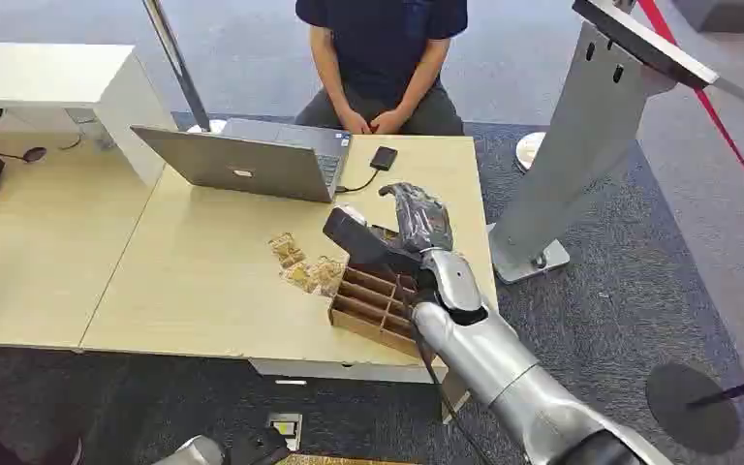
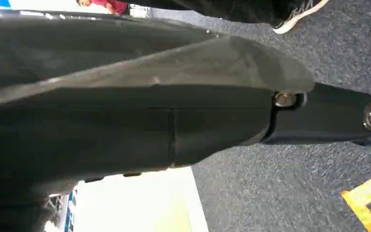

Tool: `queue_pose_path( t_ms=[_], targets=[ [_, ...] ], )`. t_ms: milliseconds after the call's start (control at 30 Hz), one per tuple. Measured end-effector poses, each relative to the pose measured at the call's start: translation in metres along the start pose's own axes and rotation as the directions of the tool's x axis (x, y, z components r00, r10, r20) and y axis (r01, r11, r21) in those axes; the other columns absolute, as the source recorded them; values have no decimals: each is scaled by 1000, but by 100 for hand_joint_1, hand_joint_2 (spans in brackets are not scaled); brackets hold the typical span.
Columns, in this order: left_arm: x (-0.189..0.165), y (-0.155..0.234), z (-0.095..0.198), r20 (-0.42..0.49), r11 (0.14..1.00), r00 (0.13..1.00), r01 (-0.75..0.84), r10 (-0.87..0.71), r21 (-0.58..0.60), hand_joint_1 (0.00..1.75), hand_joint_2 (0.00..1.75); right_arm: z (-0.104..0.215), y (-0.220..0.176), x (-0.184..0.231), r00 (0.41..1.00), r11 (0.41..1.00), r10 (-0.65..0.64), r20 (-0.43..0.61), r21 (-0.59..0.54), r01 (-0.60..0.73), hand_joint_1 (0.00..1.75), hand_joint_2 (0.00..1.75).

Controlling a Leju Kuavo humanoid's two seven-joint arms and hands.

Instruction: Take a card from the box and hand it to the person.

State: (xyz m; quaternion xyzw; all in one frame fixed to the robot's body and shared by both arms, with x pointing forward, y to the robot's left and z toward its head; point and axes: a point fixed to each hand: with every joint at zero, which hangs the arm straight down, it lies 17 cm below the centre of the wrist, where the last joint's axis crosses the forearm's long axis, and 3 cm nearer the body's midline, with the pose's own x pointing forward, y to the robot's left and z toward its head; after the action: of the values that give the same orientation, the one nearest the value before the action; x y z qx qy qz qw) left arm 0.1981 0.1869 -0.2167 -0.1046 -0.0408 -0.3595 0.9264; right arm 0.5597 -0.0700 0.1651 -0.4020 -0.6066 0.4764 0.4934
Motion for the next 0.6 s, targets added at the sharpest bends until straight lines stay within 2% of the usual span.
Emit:
queue_pose_path(
  t_ms=[200,600],
  targets=[
    [0,0,0,0,1000,1000,1,-1,0,0,0,0,0,0,1000,1000,0,0,1,0,63,175],
    [4,1,1,2,1000,1000,1,-1,5,0,0,2,24,2,999,996,39,-14,75,-38,73,175]
  ],
)
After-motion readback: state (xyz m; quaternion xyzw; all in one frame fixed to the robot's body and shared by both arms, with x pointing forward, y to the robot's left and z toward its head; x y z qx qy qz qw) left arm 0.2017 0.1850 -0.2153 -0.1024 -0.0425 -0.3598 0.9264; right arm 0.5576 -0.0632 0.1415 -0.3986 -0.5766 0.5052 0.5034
